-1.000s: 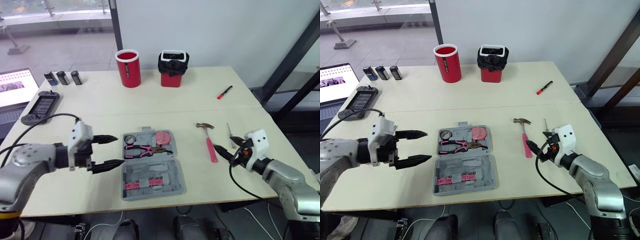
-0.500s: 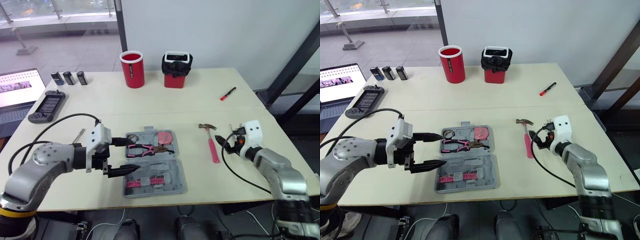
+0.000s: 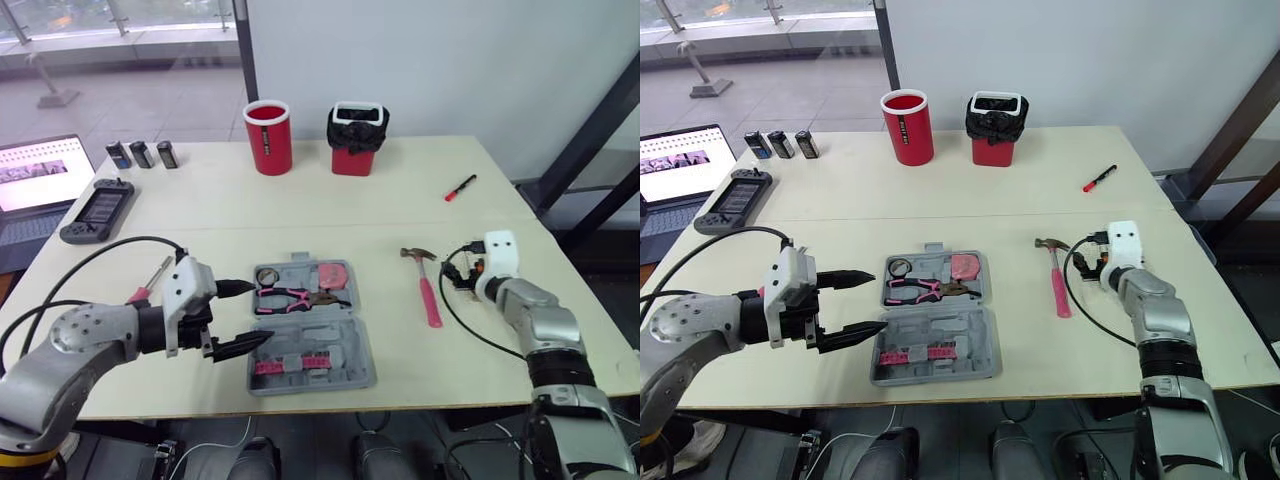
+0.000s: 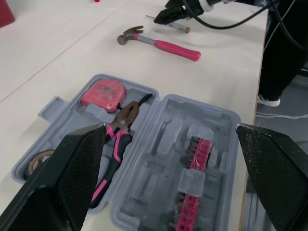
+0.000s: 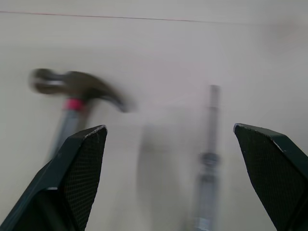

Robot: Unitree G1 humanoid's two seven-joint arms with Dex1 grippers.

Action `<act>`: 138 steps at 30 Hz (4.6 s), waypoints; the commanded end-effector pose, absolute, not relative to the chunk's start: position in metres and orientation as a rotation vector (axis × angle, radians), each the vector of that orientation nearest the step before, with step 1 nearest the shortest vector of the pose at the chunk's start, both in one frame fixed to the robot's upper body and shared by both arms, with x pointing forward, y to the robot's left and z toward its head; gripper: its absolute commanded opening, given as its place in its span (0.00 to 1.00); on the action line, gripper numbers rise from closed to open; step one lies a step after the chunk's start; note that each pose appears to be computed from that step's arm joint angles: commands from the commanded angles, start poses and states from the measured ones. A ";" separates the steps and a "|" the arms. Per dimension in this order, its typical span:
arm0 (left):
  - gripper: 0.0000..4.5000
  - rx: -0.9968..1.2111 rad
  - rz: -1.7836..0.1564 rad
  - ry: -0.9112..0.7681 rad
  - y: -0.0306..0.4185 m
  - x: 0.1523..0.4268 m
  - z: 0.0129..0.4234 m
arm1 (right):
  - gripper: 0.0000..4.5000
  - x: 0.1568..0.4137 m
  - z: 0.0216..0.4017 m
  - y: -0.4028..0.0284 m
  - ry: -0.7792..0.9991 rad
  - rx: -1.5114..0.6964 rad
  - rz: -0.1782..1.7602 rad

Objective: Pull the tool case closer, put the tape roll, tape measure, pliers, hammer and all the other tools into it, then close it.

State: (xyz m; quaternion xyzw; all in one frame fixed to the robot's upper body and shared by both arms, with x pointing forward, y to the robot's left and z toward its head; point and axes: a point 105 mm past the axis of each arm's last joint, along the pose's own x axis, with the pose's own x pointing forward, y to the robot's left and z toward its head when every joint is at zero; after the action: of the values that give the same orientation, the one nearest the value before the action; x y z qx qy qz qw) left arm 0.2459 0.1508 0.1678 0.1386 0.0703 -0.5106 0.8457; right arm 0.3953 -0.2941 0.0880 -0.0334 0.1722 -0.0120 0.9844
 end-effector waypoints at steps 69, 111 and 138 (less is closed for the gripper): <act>1.00 0.284 -0.972 0.167 0.185 0.246 0.144 | 0.84 0.312 0.066 -0.159 0.794 0.122 0.275; 1.00 0.241 -0.900 0.170 0.187 0.226 0.139 | 0.99 0.344 0.079 -0.119 0.238 -1.877 1.702; 1.00 0.250 -0.956 0.184 0.178 0.234 0.131 | 0.00 0.302 0.166 -0.110 0.271 -1.222 1.692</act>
State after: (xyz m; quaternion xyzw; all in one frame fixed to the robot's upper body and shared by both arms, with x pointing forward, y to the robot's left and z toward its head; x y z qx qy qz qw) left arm 0.2346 0.1819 0.1243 0.1057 0.1044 -0.4468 0.8822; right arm 0.3013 -0.1211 0.1478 -0.5601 0.1212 0.7062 0.4157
